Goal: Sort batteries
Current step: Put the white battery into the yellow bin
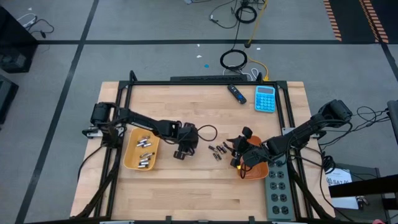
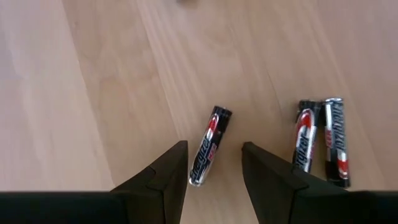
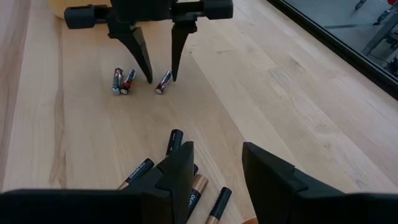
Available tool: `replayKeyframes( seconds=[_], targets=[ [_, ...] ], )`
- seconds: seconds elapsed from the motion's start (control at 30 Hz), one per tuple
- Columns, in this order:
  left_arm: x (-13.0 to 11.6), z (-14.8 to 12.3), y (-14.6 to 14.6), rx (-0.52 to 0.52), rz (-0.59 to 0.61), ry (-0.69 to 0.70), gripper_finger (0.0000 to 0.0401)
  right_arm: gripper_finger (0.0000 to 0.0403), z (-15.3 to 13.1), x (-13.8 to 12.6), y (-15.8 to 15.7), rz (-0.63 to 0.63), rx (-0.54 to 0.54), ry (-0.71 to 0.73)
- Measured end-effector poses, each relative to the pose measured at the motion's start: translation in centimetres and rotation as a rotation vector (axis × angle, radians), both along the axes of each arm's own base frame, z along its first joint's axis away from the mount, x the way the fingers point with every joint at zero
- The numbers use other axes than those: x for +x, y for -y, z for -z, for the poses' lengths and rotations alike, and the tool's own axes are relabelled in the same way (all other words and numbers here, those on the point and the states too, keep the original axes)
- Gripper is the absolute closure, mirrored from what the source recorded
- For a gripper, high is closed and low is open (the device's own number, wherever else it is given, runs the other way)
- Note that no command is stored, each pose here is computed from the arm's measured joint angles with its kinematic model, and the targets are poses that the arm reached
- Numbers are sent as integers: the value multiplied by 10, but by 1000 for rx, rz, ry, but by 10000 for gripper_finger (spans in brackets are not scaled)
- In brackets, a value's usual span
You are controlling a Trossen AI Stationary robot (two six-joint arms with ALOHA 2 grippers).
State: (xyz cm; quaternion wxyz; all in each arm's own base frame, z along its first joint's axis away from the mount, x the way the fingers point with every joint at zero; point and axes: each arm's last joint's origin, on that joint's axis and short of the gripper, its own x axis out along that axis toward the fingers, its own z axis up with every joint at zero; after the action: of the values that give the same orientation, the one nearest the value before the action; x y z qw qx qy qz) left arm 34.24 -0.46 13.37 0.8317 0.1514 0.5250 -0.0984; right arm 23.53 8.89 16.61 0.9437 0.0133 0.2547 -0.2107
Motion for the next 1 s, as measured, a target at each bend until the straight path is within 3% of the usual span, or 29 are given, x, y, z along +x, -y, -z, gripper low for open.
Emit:
replayKeyframes(
  seconds=[0.33,0.5,0.57,0.73,1.0],
  targets=[
    [0,1,-13,-189,38,0,275,273,0,0,0,0,0,0],
    [0,7,-10,-176,65,-32,349,273,0,0,0,0,-1,-1],
    [0,7,-5,-125,89,-39,379,273,0,0,0,-1,-3,-3],
    [2,5,4,-12,115,-49,380,273,0,0,0,-1,-5,-6],
    [10,-19,9,-13,109,-77,380,273,0,0,0,0,-4,-7]
  ],
)
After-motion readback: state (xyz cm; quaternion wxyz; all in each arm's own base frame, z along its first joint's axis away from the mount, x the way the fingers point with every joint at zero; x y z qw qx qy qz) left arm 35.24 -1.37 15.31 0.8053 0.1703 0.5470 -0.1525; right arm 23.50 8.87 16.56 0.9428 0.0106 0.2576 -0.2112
